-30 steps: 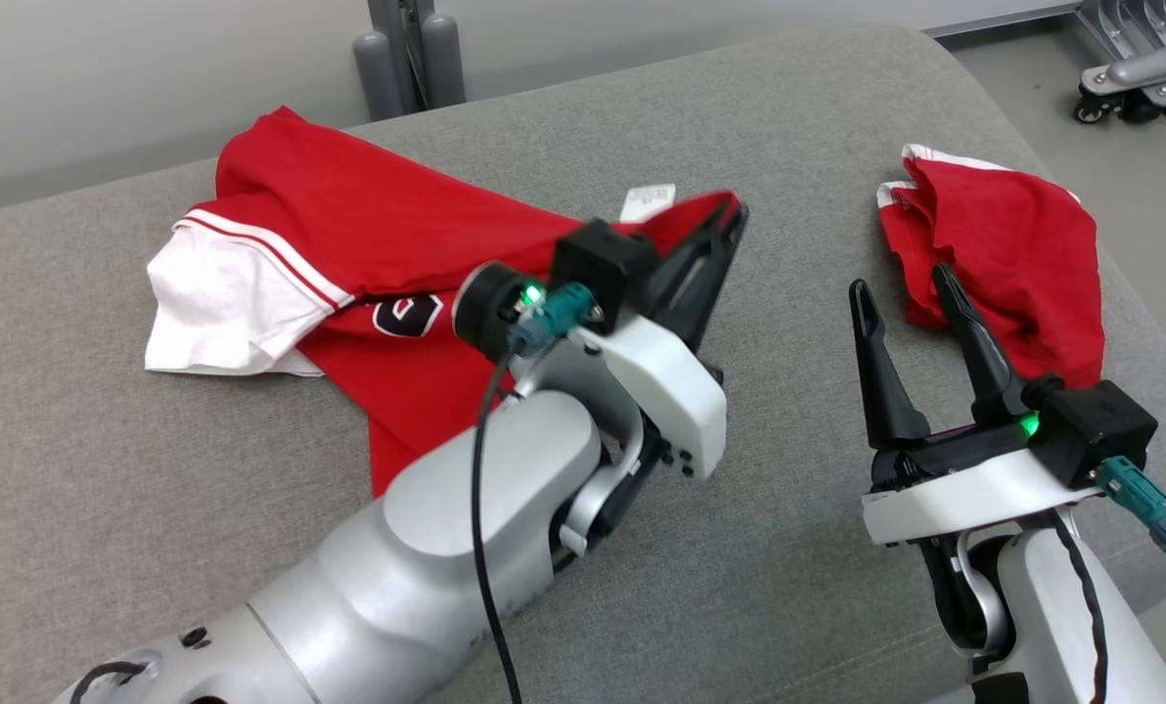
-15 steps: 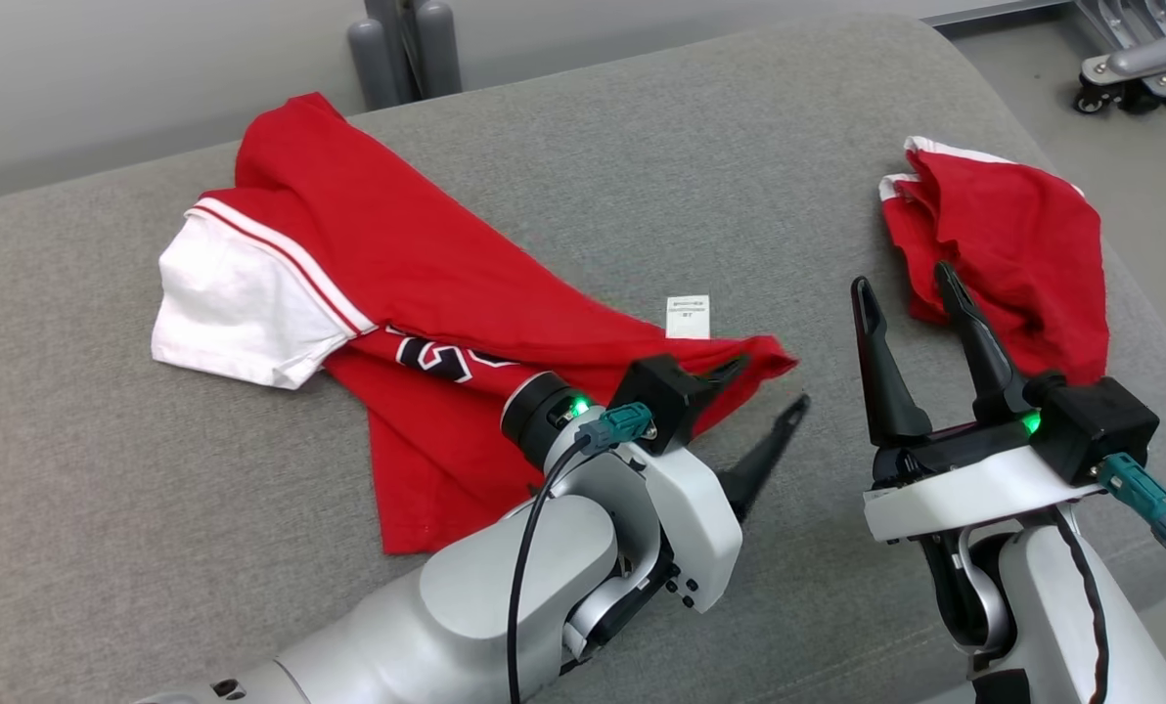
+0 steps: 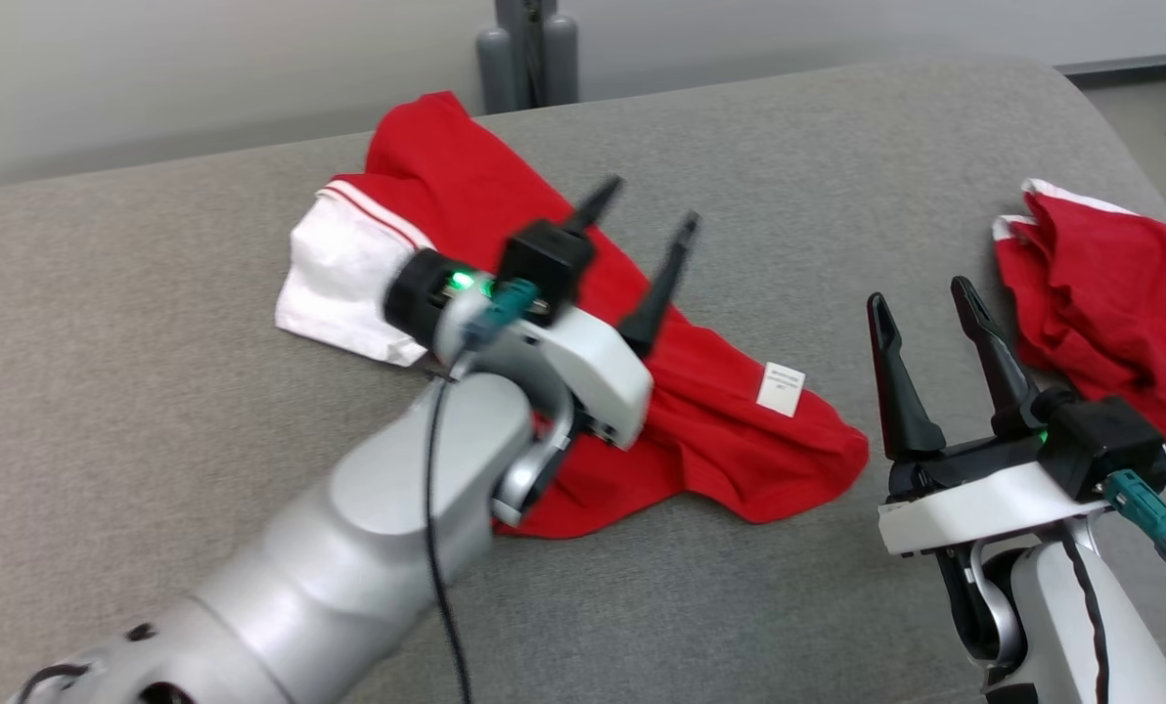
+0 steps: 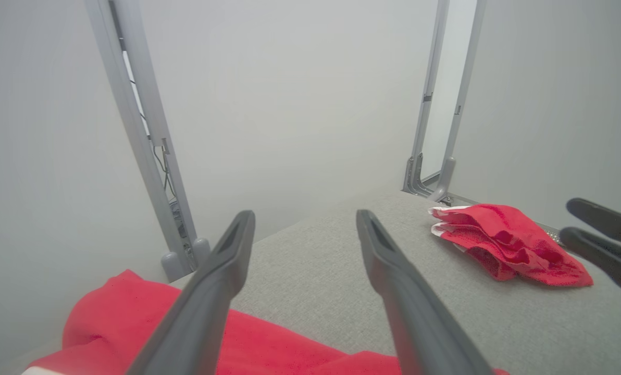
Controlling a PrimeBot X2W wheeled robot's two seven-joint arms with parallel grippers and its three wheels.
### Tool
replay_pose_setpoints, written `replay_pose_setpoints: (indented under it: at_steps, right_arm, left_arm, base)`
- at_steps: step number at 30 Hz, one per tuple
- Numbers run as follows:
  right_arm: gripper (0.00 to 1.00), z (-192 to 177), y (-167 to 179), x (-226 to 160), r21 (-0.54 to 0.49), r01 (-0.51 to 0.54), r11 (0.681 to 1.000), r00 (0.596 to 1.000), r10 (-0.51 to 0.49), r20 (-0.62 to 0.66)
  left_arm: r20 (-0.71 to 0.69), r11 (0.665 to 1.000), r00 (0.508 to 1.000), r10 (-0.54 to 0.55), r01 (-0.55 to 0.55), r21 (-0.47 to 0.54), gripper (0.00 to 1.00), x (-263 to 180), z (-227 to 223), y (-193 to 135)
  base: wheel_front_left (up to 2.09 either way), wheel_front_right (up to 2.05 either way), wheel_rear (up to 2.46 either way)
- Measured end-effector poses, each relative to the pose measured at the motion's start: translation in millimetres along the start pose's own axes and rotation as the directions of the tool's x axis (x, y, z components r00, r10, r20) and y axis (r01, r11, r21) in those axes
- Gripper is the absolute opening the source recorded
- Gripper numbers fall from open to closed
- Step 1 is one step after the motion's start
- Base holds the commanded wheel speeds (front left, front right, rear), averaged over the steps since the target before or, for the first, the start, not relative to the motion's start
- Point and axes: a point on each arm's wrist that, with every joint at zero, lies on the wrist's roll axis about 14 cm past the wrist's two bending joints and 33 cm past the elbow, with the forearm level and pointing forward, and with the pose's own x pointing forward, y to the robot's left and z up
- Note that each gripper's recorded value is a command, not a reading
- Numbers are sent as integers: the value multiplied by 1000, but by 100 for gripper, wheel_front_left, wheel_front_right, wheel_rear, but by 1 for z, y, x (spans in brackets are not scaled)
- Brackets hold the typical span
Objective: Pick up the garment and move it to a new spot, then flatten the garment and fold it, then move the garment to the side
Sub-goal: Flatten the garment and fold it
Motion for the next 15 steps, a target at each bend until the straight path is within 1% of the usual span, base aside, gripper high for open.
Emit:
replay_pose_setpoints:
  at_steps: [3,7,10,15]
  right_arm:
    - [100,-3,9,3,4,-25,1000,1000,25,-5]
    - [100,-8,20,4,10,-54,998,998,54,-15]
    - [100,-13,25,4,16,-66,998,997,67,-25]
    - [100,-17,34,5,16,-94,995,995,94,-37]
  left_arm:
    - [40,991,991,131,-132,30,100,-17,10,48]
    - [41,957,957,286,-287,36,100,-52,2,97]
    - [15,932,932,363,-364,11,100,-78,-14,115]
    - [-28,893,893,449,-449,-28,100,-112,-40,126]
  base:
    - [0,0,0]
    - [0,0,0]
    - [0,0,0]
    - [0,0,0]
